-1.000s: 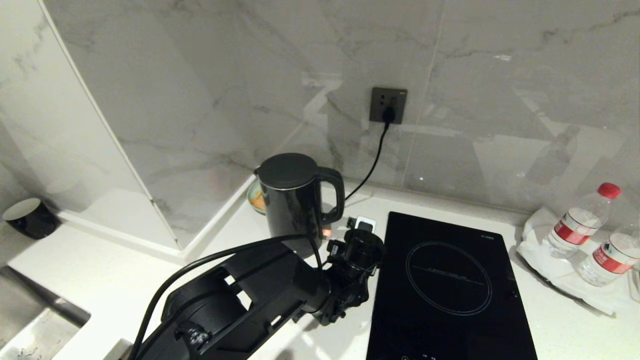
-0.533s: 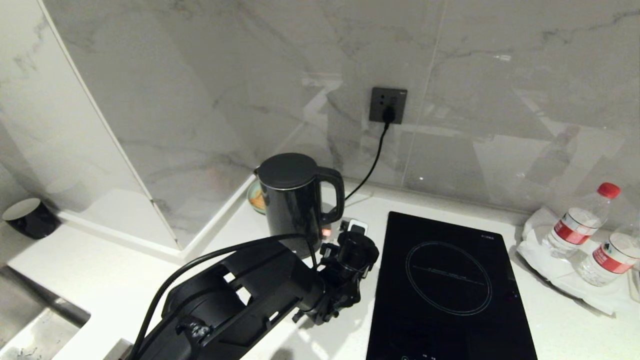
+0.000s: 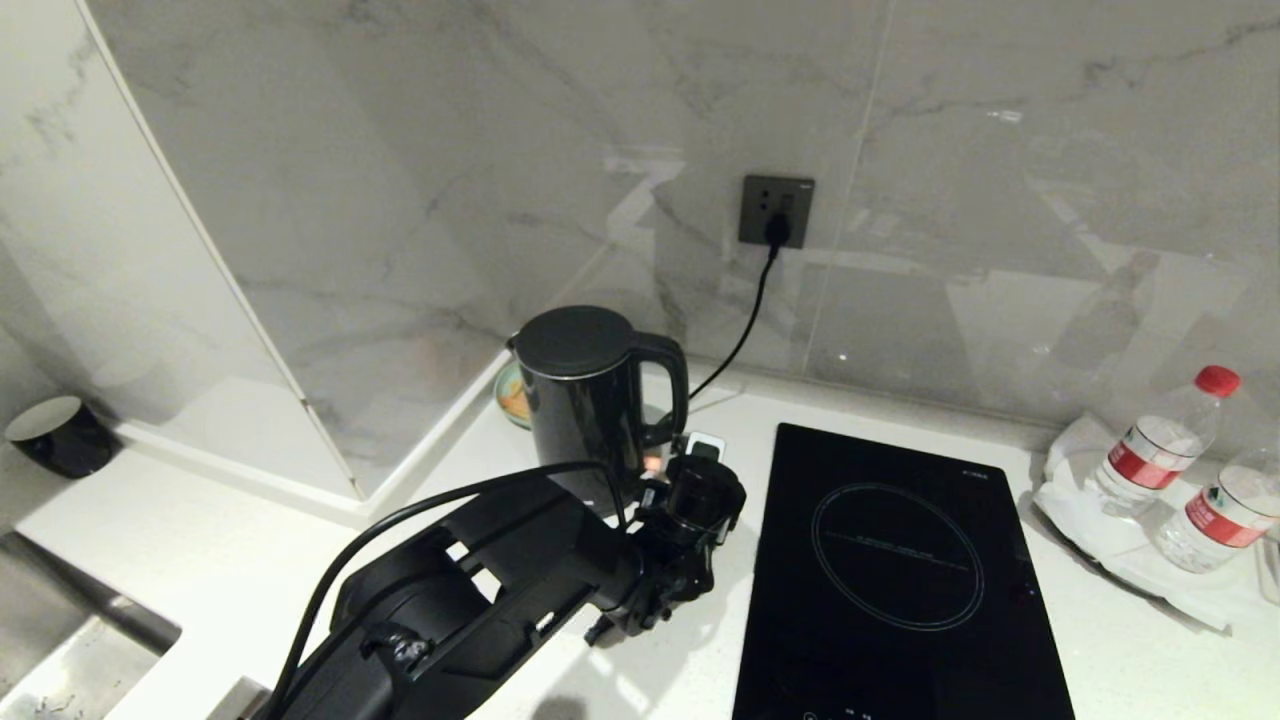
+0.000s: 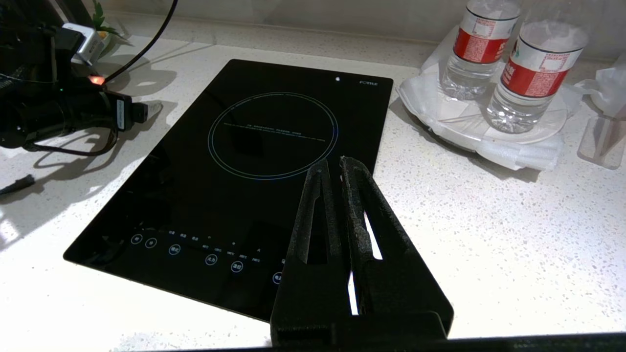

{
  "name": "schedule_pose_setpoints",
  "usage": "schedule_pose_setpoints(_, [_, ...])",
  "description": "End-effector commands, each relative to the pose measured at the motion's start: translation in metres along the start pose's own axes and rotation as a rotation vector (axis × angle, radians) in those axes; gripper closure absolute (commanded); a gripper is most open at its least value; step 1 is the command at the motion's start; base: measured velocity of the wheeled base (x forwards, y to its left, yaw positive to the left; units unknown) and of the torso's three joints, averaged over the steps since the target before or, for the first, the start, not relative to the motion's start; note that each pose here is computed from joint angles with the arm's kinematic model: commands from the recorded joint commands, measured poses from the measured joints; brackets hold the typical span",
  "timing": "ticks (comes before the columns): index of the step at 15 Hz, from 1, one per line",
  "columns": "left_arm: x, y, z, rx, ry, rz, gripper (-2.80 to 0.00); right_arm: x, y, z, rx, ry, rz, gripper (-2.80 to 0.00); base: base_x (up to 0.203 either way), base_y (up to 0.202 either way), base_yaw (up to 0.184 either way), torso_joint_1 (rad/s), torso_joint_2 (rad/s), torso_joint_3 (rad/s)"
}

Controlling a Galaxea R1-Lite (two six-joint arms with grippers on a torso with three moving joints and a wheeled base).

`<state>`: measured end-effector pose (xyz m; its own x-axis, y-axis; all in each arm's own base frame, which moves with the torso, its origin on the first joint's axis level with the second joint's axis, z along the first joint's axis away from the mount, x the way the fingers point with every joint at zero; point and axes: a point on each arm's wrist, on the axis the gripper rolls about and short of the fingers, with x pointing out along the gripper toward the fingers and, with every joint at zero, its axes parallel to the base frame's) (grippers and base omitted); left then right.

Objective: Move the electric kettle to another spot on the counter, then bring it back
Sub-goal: Finish boiling water

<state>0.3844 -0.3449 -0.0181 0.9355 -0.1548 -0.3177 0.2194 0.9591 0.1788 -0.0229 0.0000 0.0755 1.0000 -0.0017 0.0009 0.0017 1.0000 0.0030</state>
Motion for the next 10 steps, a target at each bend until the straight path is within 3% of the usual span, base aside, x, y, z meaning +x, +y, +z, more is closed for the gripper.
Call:
schedule_pose_setpoints(1, [0.0022, 0.0013, -0.0024, 0.004, 0.002, 0.006, -2.8, 0.0001, 0.0, 0.0, 0.0, 0.001, 0.0, 0.0, 0.0, 0.0, 0.0, 0.0, 0.0, 0.0])
schedule_pose_setpoints(10, [0.0013, 0.0018, 0.0071, -0.015, -0.027, 0.013, -2.8, 0.0001, 0.0, 0.0, 0.0, 0.001, 0.0, 0.0, 0.0, 0.0, 0.0, 0.0, 0.0, 0.0])
